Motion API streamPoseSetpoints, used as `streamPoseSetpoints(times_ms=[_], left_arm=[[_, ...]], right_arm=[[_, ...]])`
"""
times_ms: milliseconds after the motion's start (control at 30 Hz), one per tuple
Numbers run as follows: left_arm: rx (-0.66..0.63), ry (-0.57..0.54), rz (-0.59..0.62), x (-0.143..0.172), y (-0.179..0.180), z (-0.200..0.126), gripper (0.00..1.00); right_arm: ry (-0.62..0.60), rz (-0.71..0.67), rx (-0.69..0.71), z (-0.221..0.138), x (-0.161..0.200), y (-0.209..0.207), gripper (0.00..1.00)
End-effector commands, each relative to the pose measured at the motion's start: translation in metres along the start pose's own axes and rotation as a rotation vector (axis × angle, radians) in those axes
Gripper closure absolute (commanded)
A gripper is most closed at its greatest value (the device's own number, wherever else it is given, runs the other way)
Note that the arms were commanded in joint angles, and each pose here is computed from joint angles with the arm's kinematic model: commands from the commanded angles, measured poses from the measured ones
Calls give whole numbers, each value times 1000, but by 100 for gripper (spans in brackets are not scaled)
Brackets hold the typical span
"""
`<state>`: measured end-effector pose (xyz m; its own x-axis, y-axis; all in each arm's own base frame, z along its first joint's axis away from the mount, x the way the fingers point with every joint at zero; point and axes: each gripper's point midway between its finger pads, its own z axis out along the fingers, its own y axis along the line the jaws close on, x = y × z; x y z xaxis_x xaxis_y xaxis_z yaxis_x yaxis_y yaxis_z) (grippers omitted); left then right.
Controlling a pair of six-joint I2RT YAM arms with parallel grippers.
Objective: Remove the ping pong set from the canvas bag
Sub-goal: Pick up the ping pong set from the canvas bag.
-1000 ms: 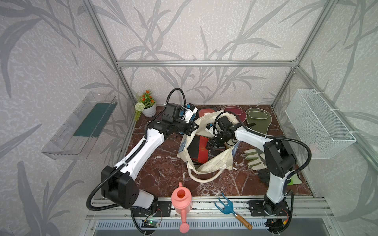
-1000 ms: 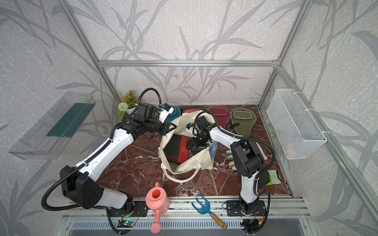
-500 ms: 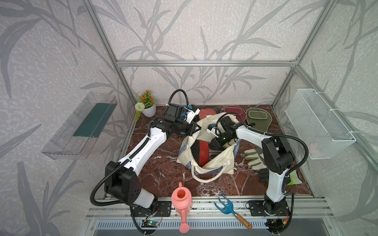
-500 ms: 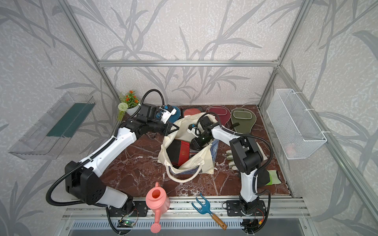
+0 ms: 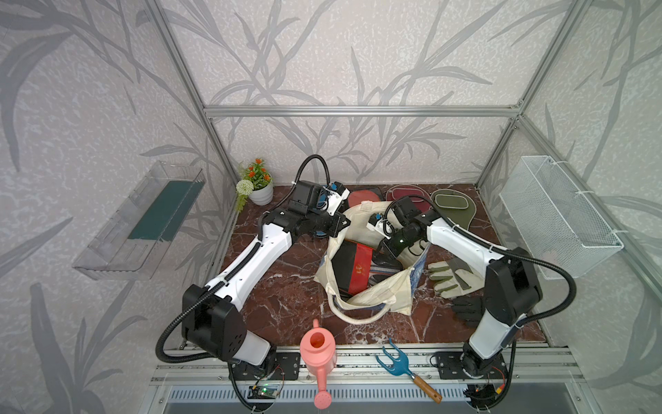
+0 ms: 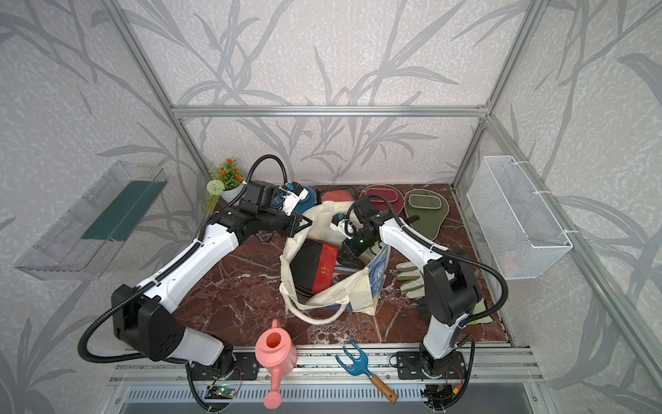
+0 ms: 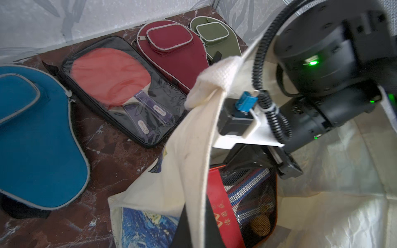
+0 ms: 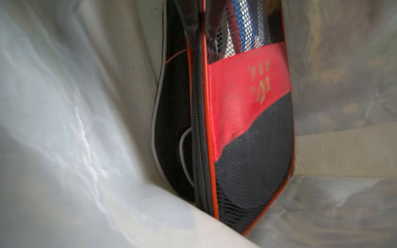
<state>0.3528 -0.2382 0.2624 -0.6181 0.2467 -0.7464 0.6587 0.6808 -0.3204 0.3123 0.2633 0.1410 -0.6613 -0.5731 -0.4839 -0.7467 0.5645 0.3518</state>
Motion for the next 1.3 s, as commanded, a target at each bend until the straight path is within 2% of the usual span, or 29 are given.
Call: streamPoseSetpoints(times_ms=[0, 100, 467, 633, 767, 900, 1067, 1267], left_arm=[[-44, -50, 27, -21, -1, -16, 100], [-49, -38, 19, -21, 0, -15, 100], [-43, 0, -19, -24, -2, -16, 100], [-36, 21, -36, -22, -1, -12, 100], [-29, 31, -45, -20, 0, -8, 100], [-24, 33, -50, -19, 0, -5, 100], [-18, 37, -53, -18, -1, -2, 100], [-16, 33, -40, -17, -2, -4, 100]], right_arm=[[-95, -72, 49, -43, -21, 16, 100], [-155, -127, 101, -64, -29, 22, 100], [-328, -388, 455, -138, -61, 30, 100], [-395, -514, 594, -159, -73, 39, 100], [-377, -603, 736, -162, -75, 40, 100], [-298, -620, 731, -142, -64, 35, 100], [-232, -581, 602, -111, -44, 39, 100], [-149, -544, 520, -88, -24, 39, 100]])
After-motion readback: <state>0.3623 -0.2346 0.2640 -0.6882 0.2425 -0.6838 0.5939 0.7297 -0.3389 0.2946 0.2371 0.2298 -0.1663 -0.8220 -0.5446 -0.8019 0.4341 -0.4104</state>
